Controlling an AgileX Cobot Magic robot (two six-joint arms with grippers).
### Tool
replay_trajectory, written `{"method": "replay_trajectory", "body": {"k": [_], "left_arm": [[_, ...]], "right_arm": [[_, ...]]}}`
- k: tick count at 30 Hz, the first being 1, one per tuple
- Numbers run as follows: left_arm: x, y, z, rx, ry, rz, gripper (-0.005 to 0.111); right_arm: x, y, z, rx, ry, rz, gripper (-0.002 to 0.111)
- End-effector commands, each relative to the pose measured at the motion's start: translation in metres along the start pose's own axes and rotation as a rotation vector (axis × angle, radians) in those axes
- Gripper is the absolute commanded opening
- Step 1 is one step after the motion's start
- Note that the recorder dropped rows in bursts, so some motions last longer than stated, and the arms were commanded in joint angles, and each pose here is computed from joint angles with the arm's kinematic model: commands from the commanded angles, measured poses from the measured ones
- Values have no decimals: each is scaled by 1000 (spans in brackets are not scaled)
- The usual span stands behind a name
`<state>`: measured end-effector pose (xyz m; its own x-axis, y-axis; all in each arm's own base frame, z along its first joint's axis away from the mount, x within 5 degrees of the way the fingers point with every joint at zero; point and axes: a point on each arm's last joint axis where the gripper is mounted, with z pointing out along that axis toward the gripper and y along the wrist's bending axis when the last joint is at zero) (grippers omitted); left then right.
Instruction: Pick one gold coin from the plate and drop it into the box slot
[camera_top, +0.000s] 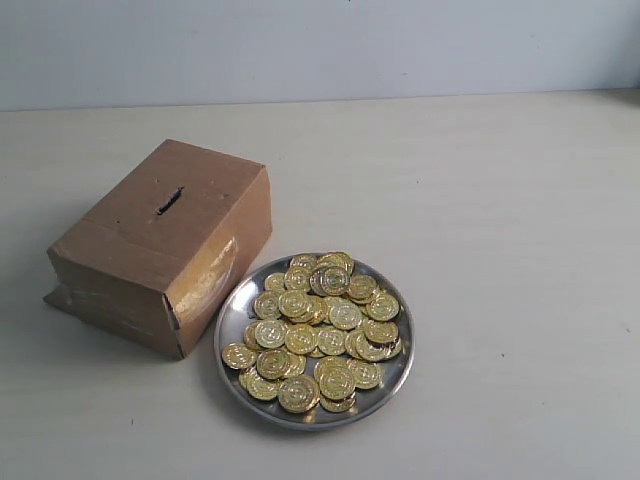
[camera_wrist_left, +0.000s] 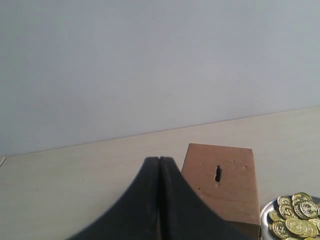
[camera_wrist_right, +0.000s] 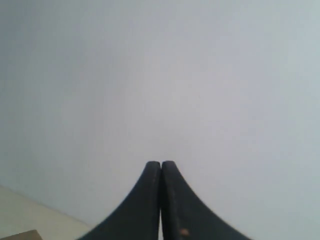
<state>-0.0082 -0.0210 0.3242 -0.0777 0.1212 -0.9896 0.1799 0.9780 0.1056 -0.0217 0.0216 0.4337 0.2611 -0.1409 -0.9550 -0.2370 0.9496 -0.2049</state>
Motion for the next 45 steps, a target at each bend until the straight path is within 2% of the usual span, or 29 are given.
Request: {"method": "replay_trajectory", "body": {"k": [1,4,13,33,38,40,43,45], "left_arm": [[1,0,0,2,0,-5,0],[1,0,0,2,0,-5,0],[1,-1,2,-77,10,-14,0],[1,-1,2,-76,10,-14,0],[3,-1,3,-74,18,-14,0],[7,0,6,-72,33,-19,0],[20,1,14,-69,78,-30,0],[22,1,15,-67,85,-32,0]], "right_arm": [[-5,11,-40,45,-131,-36,0],[-6,18,-63,55,-203,-55,0],[-8,21,-63,91,-202,-69,0],[-9,23,-62,102,-199,-68,0],[4,21,-52,100,-163,-53,0],[9,17,-46,128,-185,-42,0],[8,-3,-40,327,-453,-25,0],[11,-11,-40,422,-570,-26,0]]}}
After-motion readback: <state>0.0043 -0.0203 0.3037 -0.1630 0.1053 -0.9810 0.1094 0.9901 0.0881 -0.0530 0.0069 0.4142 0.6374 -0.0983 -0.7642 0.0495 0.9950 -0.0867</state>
